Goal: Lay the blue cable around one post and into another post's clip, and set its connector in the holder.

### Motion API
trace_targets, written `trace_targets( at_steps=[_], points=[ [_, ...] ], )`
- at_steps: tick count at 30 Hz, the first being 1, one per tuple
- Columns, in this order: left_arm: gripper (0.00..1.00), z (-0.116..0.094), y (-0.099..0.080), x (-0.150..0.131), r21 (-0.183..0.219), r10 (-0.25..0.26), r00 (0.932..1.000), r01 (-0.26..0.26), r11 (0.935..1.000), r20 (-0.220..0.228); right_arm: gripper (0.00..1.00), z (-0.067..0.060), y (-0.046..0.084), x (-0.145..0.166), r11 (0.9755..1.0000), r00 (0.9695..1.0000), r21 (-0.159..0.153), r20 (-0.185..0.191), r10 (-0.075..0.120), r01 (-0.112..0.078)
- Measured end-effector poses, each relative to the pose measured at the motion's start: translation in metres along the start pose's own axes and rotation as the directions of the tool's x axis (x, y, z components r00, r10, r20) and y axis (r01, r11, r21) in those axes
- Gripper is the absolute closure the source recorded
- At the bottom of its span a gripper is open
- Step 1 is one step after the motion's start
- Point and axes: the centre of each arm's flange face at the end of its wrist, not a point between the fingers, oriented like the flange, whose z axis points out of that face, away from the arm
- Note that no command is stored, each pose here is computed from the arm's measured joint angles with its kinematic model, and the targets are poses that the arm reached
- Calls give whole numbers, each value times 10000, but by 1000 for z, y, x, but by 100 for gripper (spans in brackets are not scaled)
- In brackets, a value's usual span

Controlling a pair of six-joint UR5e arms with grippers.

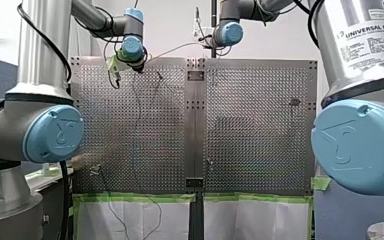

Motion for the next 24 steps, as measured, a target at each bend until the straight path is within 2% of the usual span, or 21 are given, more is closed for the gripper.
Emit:
trace_targets(
  at_steps=[3, 7, 10, 13, 16, 19, 22, 24],
  points=[
    [0, 9, -4, 3, 115, 79, 9995, -75, 9999, -306, 100, 9, 7, 3, 10000, 9999, -83, -165, -35, 33],
    [0, 23, -6, 6, 126, 117, 9988, -111, 9999, -473, 100, 19, 14, 14, 9998, 9988, -178, -478, -106, 97],
    [0, 35, -6, 5, 68, 73, 9991, -70, 10000, -413, 100, 24, 20, 24, 9995, 9976, -249, -668, -184, 168],
    [0, 44, -5, -4, 39, -80, 9998, 81, 10000, -163, 100, 26, 24, 25, 9992, 9975, -323, -657, -276, 255],
    [0, 51, -6, -14, 16, -250, 9997, 250, 9997, 72, 100, 26, 28, 21, 9985, 9982, -414, -464, -372, 353],
    [0, 58, -8, -22, 16, -348, 9991, 348, 9994, 248, 100, 27, 31, 10, 9975, 9987, -505, -79, -505, 501],
    [0, 61, -10, -27, 27, -408, 9984, 408, 9992, 381, 100, 27, 33, -7, 9961, 9969, -563, 427, -657, 680],
    [0, 61, -9, -25, 18, -400, 9984, 400, 9992, 390, 100, 28, 36, -19, 9946, 9939, -654, 806, -749, 803]
  ],
)
